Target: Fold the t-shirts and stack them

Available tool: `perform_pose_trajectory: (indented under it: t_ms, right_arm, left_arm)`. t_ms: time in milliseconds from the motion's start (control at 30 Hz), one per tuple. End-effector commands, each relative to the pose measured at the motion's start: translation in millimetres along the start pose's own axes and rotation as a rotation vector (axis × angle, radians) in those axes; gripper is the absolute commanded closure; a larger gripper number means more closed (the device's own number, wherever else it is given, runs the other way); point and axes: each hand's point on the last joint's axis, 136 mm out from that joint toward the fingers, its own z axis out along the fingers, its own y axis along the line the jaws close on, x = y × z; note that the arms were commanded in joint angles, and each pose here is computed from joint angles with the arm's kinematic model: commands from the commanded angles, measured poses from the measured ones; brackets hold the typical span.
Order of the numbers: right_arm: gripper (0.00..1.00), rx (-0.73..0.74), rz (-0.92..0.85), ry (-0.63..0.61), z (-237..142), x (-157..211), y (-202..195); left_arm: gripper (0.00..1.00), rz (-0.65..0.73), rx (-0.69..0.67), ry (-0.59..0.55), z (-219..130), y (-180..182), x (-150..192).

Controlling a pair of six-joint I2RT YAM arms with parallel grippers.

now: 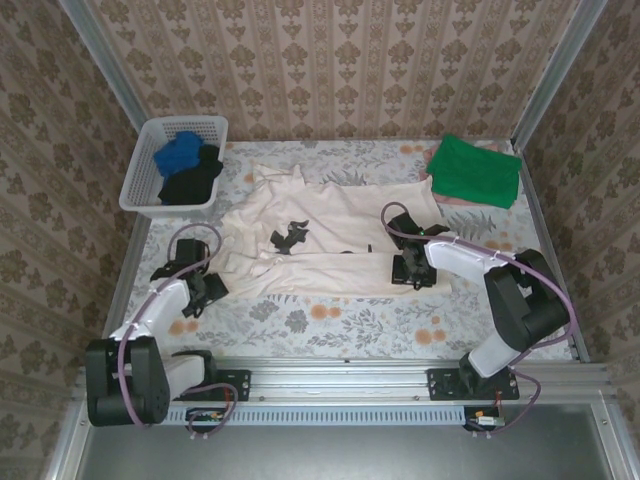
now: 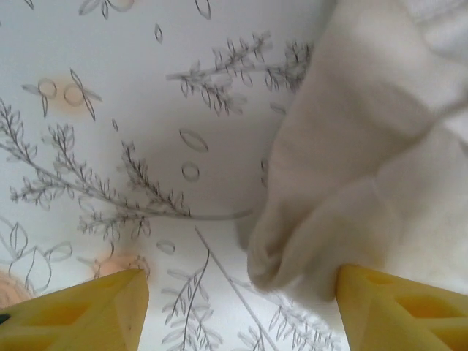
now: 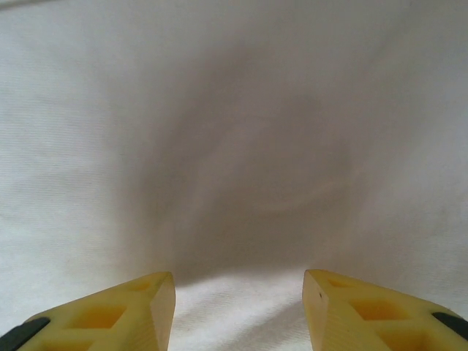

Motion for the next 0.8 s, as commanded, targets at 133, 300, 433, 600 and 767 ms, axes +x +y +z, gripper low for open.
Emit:
perform_pose_trajectory:
  t_ms: [133, 300, 433, 600, 767]
  right_arm:
    - [0.49, -0.035, 0.075, 0.043, 9, 8, -2]
    - [0.49, -0.028, 0.093, 0.070, 11, 9, -9]
    - [0.49, -0.015, 0.123, 0.093, 12, 11, -21]
    - [0.50, -0.012, 0.127, 0.138, 14, 14, -23]
    - [0.50, 0.004, 0.107, 0.143, 9, 12, -27]
  left_arm:
    - [0.40, -0.002, 0.123, -0.054, 5, -28, -33]
    - [0.90, 0.023, 0.182, -0.004, 8, -37, -27]
    - [1.00, -0.041, 0.193, -0.068, -19, -23, -25]
    - [1.00, -0.127, 0.154, -0.182, -54, 4, -24]
    - [1.00, -0.195, 0.169, -0.151, -48, 10, -14]
